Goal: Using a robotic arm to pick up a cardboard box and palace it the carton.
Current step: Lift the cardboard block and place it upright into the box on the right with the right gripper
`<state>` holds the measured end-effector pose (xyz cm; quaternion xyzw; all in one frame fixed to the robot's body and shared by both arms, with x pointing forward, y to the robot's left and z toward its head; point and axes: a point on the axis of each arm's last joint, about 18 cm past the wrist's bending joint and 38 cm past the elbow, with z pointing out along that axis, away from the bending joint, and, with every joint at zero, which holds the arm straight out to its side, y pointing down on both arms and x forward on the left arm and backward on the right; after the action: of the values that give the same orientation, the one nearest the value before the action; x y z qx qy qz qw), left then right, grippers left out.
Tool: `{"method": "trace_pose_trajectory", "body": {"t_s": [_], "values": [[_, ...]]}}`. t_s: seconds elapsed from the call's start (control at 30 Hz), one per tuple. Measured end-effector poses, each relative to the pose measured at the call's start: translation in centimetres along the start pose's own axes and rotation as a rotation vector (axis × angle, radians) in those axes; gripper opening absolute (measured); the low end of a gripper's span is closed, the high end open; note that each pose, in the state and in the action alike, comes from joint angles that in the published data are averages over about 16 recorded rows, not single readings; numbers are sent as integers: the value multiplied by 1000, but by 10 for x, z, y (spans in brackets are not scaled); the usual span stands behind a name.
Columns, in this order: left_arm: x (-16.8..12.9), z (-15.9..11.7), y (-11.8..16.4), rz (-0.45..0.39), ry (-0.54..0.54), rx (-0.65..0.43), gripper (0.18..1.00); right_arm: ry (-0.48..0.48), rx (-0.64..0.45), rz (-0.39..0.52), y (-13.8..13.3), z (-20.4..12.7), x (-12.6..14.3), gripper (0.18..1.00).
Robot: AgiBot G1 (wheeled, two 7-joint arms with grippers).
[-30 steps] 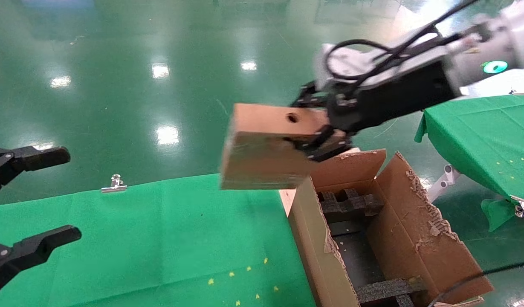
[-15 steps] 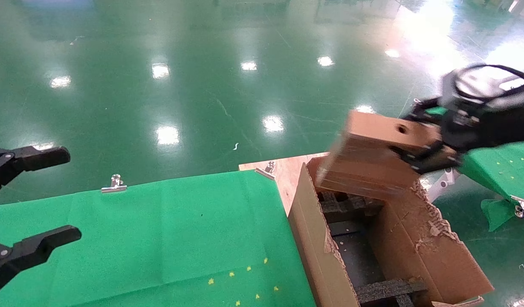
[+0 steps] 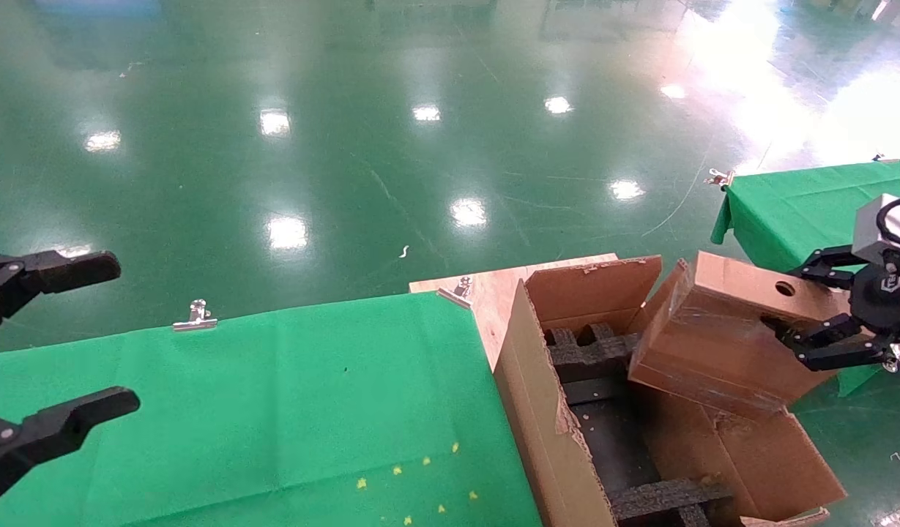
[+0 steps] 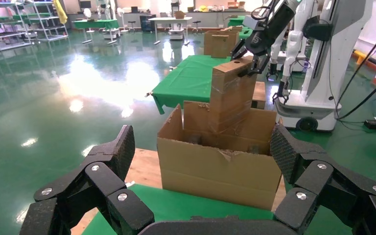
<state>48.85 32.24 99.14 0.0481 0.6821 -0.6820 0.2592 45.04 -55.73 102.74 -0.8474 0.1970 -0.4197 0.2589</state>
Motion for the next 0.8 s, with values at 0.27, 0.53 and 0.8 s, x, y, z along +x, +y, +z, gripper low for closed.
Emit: {"method": "trace_pose_trajectory", "body": {"t_s": [0.27, 0.53, 0.8], "values": [[0, 0, 0, 0, 0, 0, 1001, 1, 1, 18, 6, -1, -2, 303], [0, 0, 0, 0, 0, 0, 1001, 9, 1, 79, 9, 5, -1, 297], [0, 0, 0, 0, 0, 0, 1001, 60, -29, 269, 27, 17, -5, 293]]}}
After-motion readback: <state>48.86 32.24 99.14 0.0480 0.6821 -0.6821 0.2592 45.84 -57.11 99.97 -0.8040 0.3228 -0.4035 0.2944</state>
